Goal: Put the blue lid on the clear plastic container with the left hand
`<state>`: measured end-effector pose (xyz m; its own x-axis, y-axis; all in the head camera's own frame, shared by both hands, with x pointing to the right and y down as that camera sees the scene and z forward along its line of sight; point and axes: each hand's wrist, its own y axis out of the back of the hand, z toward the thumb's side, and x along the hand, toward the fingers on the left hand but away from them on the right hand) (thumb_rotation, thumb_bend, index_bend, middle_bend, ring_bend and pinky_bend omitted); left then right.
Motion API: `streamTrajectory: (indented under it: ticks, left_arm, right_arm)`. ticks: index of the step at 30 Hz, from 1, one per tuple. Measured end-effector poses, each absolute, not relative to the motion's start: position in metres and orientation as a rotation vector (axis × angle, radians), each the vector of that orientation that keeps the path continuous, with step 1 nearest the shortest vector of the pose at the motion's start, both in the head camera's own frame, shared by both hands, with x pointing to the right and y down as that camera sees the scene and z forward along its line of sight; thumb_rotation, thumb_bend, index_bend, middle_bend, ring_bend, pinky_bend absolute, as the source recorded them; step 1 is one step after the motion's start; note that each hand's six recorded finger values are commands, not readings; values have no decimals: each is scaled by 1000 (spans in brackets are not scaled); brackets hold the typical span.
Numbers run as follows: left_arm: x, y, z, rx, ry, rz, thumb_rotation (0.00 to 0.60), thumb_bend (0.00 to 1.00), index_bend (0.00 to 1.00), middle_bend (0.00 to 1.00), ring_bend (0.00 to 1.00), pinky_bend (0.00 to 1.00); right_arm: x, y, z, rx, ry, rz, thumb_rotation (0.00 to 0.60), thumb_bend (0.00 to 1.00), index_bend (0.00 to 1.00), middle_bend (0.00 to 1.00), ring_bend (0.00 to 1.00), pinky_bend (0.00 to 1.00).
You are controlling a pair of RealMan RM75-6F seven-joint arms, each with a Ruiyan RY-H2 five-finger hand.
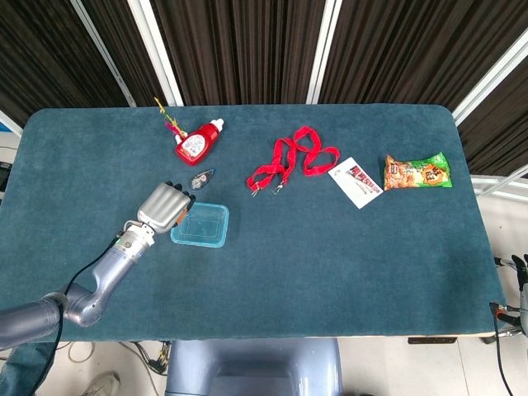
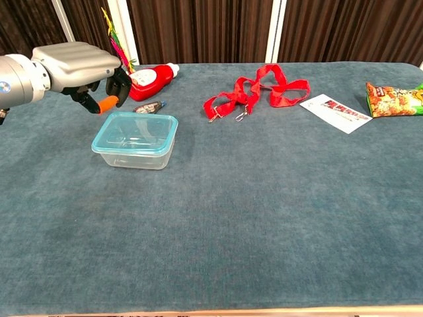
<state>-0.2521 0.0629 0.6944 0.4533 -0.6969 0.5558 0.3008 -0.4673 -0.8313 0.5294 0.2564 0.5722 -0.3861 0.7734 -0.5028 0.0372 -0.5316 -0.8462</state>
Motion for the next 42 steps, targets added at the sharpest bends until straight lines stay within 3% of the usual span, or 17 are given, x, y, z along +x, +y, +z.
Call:
streamTrajectory:
  ticks: [21,42]
  left_arm:
    - [-257,70,719,-1646,292,-1178,600,576,578,482,334,389]
    - [-253,72,728,-1656,290,-1164,600,574,544,451,330,387]
  right_arm:
    - [531,257,573,-1331,-1115,1978,600,312,71,51,42,0]
    - [532,257,574,-1334,-1115,1987,600,312,72,51,42,0]
